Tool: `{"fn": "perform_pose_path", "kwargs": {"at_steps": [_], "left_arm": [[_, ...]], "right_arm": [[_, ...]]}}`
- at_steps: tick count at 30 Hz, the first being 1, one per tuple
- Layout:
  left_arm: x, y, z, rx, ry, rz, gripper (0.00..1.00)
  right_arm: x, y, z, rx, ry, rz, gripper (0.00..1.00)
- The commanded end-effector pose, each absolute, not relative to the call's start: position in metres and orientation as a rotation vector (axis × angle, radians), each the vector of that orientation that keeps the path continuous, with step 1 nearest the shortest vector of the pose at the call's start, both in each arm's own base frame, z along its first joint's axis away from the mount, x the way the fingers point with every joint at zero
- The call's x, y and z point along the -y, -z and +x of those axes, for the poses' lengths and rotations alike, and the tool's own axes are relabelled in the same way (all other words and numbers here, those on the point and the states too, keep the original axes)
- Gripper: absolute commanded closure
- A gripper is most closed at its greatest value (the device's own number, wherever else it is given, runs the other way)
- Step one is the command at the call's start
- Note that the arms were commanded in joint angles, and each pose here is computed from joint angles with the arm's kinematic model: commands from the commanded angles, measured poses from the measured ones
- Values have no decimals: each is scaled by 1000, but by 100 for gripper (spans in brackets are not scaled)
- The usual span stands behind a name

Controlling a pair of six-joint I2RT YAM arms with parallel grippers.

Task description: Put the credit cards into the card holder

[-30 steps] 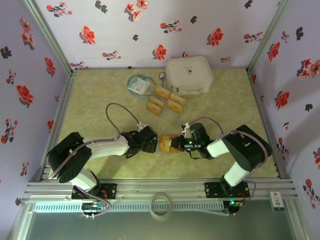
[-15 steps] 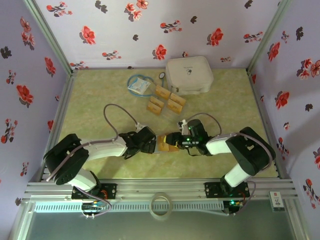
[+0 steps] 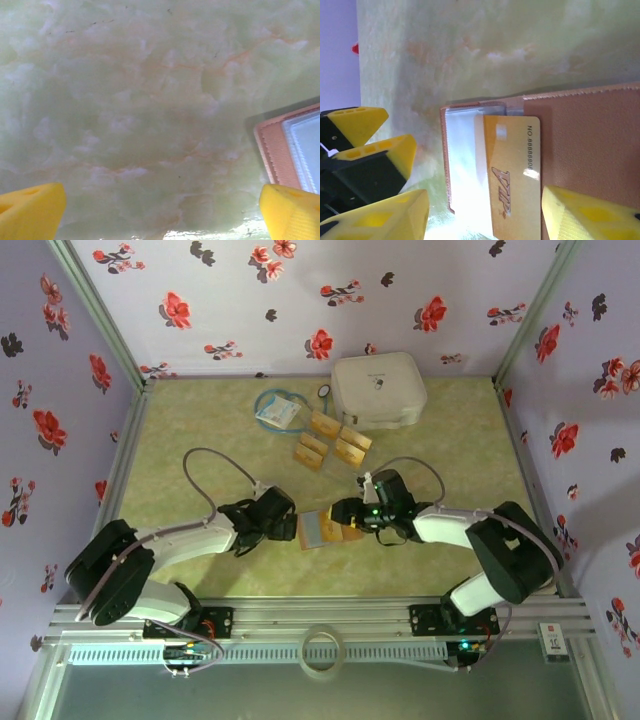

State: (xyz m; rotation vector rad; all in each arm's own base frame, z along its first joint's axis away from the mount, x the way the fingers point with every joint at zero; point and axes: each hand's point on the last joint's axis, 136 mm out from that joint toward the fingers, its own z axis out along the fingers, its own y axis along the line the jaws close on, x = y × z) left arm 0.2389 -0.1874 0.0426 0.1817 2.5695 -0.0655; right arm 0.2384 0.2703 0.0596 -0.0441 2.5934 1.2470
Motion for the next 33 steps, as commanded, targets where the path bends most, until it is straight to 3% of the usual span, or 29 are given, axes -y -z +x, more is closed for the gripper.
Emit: {"fn": "perform_pose_path", "kwargs": {"at_steps": [1,4,10,14,33], "left_arm": [[176,-35,233,-2600,25,184,0],[175,-30,233,-2609,8,197,0],[176,-21,235,-2630,-29,213,0],[177,-17,236,-2641,-48,214,0],[188,-14,245,-2660,-86,261,0]], "right_arm": [[-264,-73,245,-2594,-1130,-87,40],[-254,-72,249,-2636,-1000,-97,44],[-239,-59,252,-2731,-759,-159,84],[-243,-50,251,-2766,-681,-234,97],[-268,-25,247,-2823,-687,-327,100]]}}
